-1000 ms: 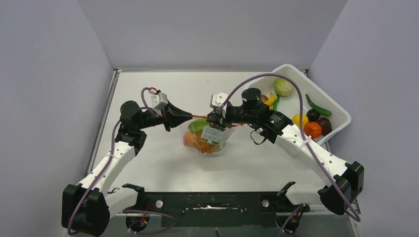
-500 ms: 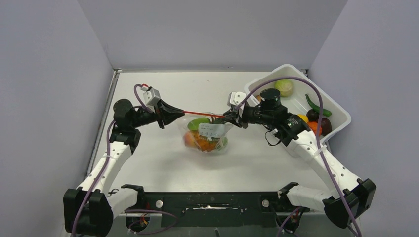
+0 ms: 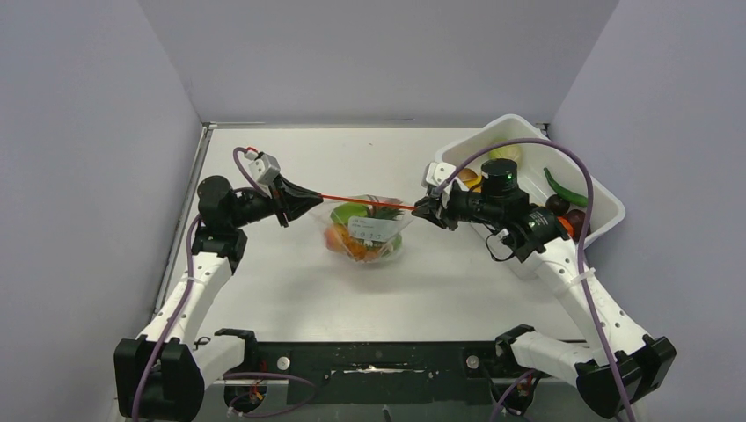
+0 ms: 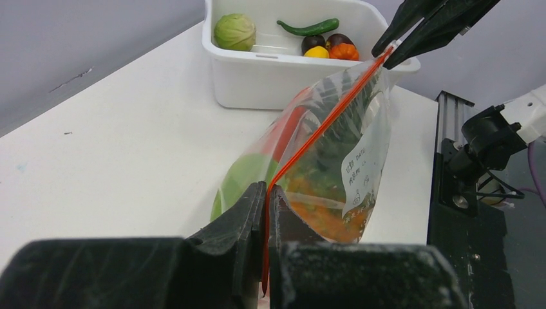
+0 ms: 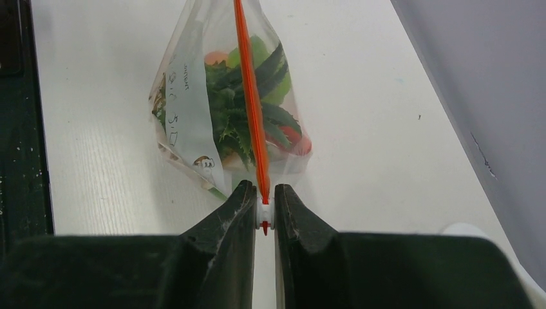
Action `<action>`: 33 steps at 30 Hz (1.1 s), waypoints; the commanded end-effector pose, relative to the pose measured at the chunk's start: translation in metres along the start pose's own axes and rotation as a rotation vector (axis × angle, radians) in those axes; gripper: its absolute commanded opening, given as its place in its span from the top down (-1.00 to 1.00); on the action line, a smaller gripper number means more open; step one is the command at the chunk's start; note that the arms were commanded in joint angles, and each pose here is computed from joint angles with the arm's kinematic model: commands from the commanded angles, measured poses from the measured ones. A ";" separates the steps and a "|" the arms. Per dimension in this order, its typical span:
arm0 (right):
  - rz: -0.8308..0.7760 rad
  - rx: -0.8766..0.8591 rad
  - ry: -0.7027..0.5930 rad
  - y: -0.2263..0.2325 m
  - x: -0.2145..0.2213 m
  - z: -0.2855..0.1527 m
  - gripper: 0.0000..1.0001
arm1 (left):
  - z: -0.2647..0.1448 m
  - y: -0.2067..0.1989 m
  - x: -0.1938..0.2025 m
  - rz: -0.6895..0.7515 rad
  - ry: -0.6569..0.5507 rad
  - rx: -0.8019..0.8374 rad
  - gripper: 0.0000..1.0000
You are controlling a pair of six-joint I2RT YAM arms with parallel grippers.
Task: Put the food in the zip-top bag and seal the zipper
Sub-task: Zip the zipper food storage bag at the center of the board, then place the zipper food storage bag at the center of the board.
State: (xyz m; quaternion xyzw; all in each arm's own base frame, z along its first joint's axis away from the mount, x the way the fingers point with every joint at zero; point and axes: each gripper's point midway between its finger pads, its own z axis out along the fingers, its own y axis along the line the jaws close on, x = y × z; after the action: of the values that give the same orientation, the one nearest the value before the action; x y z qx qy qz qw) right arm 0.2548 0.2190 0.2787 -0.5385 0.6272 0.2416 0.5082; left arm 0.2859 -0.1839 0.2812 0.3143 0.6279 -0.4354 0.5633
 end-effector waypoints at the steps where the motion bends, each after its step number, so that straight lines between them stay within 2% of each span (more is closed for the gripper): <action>1: 0.032 0.121 0.080 -0.015 0.016 -0.028 1.00 | -0.013 0.031 -0.045 0.097 -0.097 -0.167 1.00; 7: 0.052 0.079 -0.008 -0.006 0.008 -0.019 1.00 | -0.012 0.023 -0.048 0.080 -0.132 -0.134 1.00; 16: 0.201 -0.055 -0.132 0.019 0.008 0.004 1.00 | -0.023 0.015 -0.048 0.022 -0.173 -0.201 1.00; 24: 0.300 -0.169 -0.215 0.046 -0.003 0.023 1.00 | -0.039 0.018 -0.042 -0.026 -0.133 -0.337 1.00; 28: 0.382 -0.086 -0.164 0.031 0.019 0.036 1.00 | -0.042 0.032 -0.025 -0.079 -0.137 -0.414 1.00; 33: 0.408 0.002 -0.080 0.002 0.044 0.050 0.98 | -0.037 0.055 -0.011 -0.106 -0.097 -0.456 0.88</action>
State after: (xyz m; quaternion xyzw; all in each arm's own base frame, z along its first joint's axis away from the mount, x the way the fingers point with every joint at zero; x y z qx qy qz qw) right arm 0.2418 0.2557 0.2288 -0.4275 0.6634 0.4048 0.4618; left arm 0.2825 -0.1548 0.2714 0.1758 0.6946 -0.3961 0.5742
